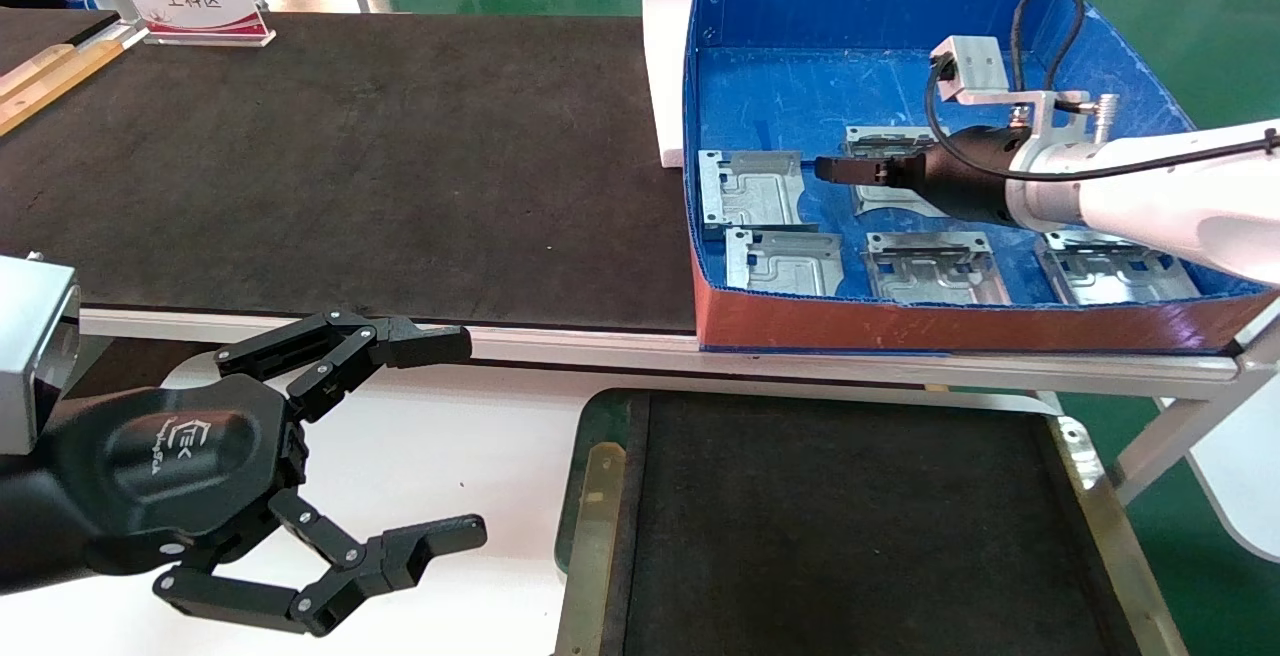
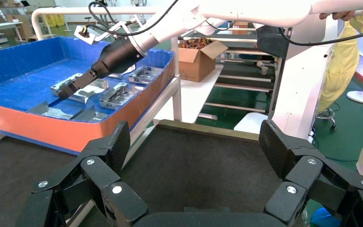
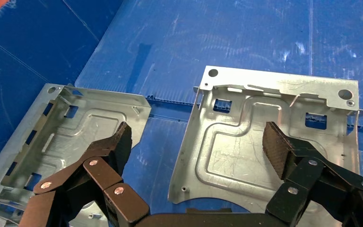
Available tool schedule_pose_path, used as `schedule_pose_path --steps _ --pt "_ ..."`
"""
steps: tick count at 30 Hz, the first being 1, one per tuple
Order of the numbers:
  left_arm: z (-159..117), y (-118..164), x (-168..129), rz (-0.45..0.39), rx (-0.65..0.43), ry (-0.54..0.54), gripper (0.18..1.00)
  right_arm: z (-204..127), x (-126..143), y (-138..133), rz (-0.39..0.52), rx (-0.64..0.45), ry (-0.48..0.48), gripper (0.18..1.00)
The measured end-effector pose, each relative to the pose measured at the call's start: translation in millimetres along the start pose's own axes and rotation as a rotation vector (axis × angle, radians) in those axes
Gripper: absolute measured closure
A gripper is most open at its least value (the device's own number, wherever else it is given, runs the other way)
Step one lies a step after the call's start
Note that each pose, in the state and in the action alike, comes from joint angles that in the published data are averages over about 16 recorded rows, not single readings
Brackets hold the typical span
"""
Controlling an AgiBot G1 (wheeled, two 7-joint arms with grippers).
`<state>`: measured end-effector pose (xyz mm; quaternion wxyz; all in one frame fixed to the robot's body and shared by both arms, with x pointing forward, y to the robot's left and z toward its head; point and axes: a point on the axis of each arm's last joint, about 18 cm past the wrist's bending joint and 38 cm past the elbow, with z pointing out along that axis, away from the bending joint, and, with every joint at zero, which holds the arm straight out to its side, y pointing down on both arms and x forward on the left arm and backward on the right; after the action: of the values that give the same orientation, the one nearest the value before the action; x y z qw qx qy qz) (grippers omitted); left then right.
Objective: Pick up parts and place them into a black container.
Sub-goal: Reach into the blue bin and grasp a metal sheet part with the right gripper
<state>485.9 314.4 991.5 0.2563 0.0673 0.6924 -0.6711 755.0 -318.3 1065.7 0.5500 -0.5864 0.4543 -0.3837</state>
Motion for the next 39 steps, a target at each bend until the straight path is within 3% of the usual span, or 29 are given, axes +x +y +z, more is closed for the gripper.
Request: schedule_pose_path --steps 12,18,39 --pt "0.0 0.0 0.0 0.000 0.000 0.000 0.184 2.1 -3.8 1.0 -0.028 -0.003 0.015 0.249" --pt "0.0 0.0 0.0 0.000 0.000 0.000 0.184 3.3 -7.1 0.3 -0.041 -0.004 0.019 0.333" --pt "0.0 0.0 0.0 0.000 0.000 0.000 0.184 5.4 -13.9 0.5 -0.067 -0.016 0.027 0.798"
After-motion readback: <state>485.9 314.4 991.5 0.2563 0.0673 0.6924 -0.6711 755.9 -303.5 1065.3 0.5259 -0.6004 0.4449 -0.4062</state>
